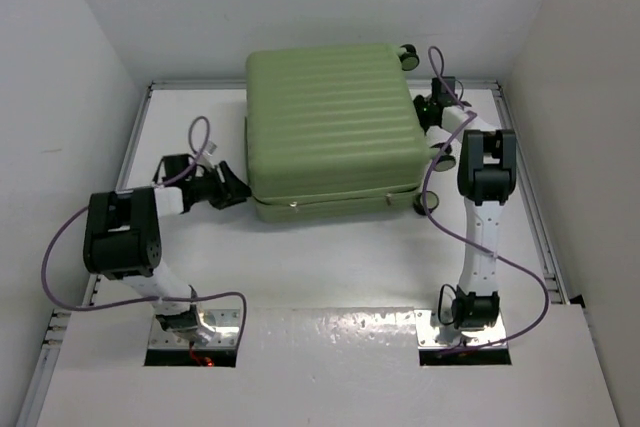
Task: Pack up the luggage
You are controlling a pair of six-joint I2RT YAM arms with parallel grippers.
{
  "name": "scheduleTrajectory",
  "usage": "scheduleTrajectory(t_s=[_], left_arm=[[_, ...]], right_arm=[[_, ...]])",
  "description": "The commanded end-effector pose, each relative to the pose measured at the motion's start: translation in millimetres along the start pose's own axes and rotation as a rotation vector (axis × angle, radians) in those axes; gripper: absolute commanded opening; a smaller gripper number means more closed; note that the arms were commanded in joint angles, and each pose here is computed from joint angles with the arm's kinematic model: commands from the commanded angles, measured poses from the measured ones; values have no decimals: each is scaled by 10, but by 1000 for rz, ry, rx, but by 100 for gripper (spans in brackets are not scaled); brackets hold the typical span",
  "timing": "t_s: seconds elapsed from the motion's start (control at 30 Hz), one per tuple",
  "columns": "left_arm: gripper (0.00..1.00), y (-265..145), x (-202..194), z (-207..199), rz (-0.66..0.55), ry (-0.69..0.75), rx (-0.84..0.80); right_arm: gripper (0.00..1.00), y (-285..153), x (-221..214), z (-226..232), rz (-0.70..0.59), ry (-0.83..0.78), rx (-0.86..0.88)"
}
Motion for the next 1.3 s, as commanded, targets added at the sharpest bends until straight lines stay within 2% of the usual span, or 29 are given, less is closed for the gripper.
scheduleTrajectory(t_s=[0.0, 0.1, 0.17, 0.27, 0.37, 0.43, 0.47, 0.53, 0.57, 0.63, 0.77, 0.93, 1.07, 1.2, 1.27], left_arm=[[54, -416, 1019, -393, -408, 159, 56], [57, -572, 1184, -543, -469, 187, 90], [57, -560, 1223, -651, -458, 226, 122], [60, -586, 1320, -690, -507, 235, 221], [61, -642, 1535, -608, -572, 255, 369], [59, -639, 1666, -512, -566, 279, 398], [59, -617, 1796, -340, -548, 278, 427], [56, -540, 1915, -231, -490, 295, 350], [56, -413, 1938, -9, -434, 281, 351], [54, -355, 2204, 31, -431, 313, 326], [54, -307, 2307, 110, -423, 321, 308], [54, -195, 2230, 200, -346, 331, 249], [54, -243, 2113, 147, -359, 321, 183], [54, -269, 2014, 154, -318, 312, 199], [54, -259, 1989, 189, -295, 338, 249]], right_arm=[[35, -222, -890, 869, 345, -65, 218], [42, -307, -870, 850, 333, -76, 197], [45, -378, -854, 843, 328, -85, 195], [49, -451, -782, 822, 302, -92, 183], [49, -559, -711, 791, 282, -106, 181], [49, -628, -644, 674, 278, -106, 164], [51, -694, -604, 682, 265, -137, 172], [52, -800, -526, 544, 269, -157, 160], [52, -884, -489, 533, 266, -158, 160], [52, -1075, -408, 498, 239, -192, 154], [50, -1405, -240, 263, 198, -184, 108], [50, -1814, -134, 130, 136, -196, 100], [50, -2085, -217, 56, 143, -203, 108], [49, -2317, -385, -145, 149, -158, 88], [49, -2485, -454, -147, 124, -190, 85]])
Point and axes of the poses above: each gripper's point midway between its finger pads, its own y axis out along the fingers, its own z axis along the line the jaws close on, x = y × z, the point moved 8 cm from there along -y, back along the fingers, and after that the axes turned 1 degree about -y, right-handed, at the moved point
